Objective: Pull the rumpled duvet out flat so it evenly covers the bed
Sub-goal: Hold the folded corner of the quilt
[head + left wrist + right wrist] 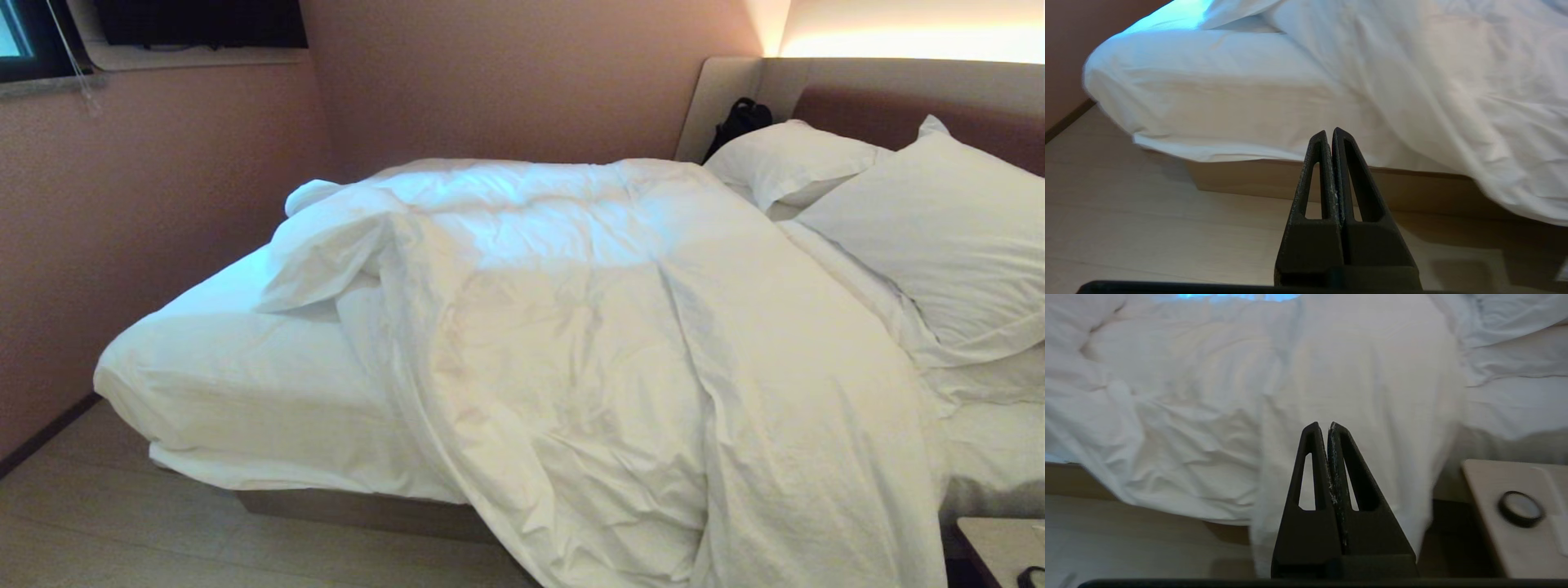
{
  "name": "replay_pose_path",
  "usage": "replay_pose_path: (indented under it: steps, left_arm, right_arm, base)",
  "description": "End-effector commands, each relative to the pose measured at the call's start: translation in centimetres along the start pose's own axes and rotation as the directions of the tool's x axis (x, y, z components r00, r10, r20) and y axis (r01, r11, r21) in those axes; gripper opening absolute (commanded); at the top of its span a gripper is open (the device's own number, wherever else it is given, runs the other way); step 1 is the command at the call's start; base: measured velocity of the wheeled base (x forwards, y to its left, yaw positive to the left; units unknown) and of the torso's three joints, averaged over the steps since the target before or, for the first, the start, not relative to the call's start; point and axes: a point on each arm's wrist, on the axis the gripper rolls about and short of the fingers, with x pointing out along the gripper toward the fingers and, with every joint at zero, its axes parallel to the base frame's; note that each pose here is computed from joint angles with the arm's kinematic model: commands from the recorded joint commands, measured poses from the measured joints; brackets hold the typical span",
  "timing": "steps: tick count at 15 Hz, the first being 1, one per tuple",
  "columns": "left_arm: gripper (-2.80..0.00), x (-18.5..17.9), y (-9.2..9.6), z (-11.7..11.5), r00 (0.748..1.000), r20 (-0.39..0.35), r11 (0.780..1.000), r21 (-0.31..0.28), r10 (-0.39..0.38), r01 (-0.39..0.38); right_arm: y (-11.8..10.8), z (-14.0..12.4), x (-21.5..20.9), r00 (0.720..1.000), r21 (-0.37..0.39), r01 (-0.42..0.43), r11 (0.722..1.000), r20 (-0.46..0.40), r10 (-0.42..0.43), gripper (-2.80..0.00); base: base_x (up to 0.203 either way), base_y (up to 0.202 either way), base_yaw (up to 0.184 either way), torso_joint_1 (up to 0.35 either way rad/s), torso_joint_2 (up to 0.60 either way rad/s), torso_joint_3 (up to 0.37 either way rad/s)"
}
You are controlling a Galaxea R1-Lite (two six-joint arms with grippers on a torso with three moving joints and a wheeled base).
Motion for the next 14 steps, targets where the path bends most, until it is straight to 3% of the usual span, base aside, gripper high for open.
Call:
replay_pose_path:
  steps: [1,14]
  left_arm:
    - [-2.8,0.0,0.0,0.0,1.0,0.001,1.0,0.0,0.001,-0.001]
    - [-2.8,0.0,-0.01,0.0,1.0,0.001,1.0,0.0,0.001,-0.001]
  right_arm:
    - [0.0,-0.01,0.0,1.0,0.0,-0.001,1.0,0.0,0.001,-2.8]
    - [0.0,-0.01,0.0,1.0,0.0,0.0,1.0,0.0,0.0,-2.8]
  base:
    - [0.0,0.207,0.002,0.002,0.0,0.003]
    - [0.0,0.197,0.0,0.003,0.0,0.002]
